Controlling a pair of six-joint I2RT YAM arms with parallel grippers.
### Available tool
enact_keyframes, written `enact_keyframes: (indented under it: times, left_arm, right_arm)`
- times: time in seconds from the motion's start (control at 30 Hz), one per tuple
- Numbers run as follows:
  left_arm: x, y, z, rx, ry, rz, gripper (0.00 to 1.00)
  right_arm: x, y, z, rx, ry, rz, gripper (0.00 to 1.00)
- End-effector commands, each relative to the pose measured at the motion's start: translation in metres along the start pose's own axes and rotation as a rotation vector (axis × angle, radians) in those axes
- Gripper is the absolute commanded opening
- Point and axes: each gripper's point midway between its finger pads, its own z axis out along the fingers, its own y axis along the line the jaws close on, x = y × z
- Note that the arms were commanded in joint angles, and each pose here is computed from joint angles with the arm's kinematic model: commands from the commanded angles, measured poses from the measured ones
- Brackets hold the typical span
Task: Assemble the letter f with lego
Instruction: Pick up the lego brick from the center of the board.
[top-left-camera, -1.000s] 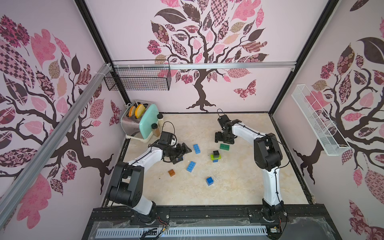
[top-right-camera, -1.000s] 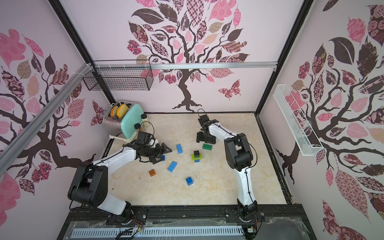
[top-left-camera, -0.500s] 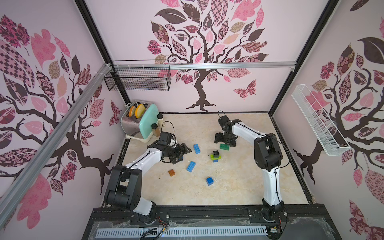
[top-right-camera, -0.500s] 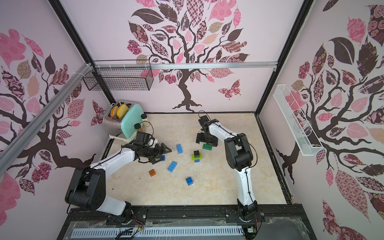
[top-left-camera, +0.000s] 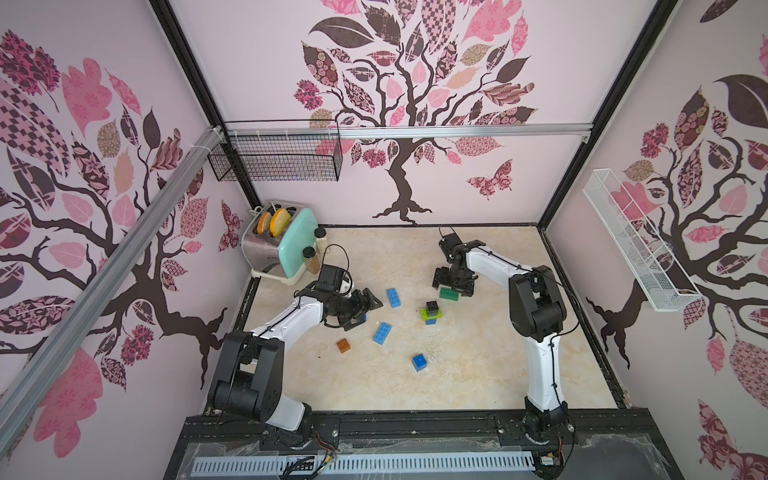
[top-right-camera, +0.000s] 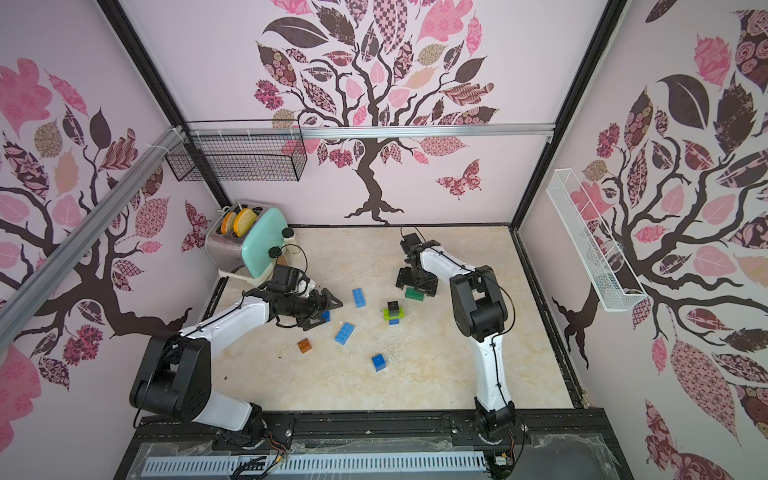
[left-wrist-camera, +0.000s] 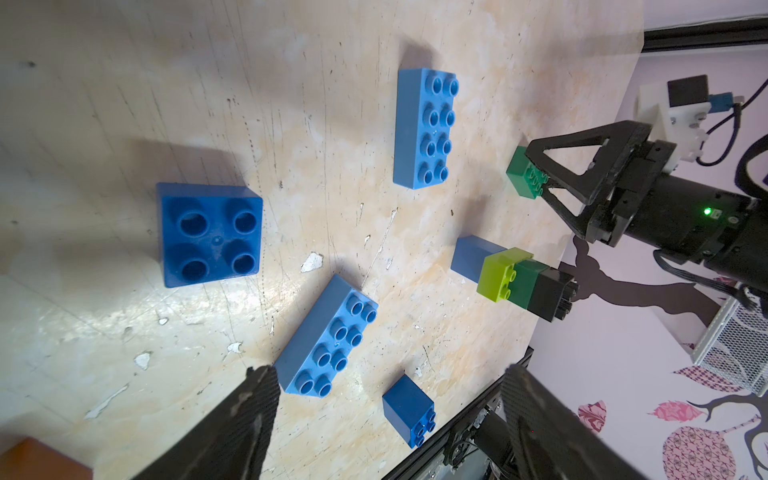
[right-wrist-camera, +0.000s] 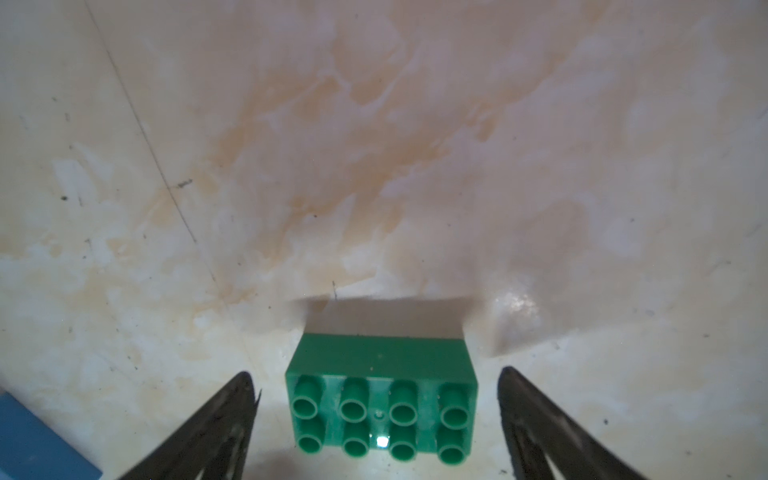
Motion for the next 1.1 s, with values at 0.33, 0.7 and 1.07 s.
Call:
enact_keyframes:
  times: [0.33, 0.7, 1.07]
  left_arm:
    - [0.001, 0.001, -0.005, -0.004, -0.01, 0.023, 0.88]
    - [0.002, 0.004, -0.002, -0.008, -0.008, 0.013, 0.88]
    - [0.003, 0.008, -0.001, -0.013, -0.01, 0.001, 0.88]
  right_arm:
    - [0.003, -0.003, 0.017, 0.006, 0.023, -0.003, 0.8]
    - [0.007, -0.006, 0.015, 0.012, 0.027, -0.028, 0.73]
    - [0.005, -0.008, 0.007, 0.015, 0.012, -0.061, 0.64]
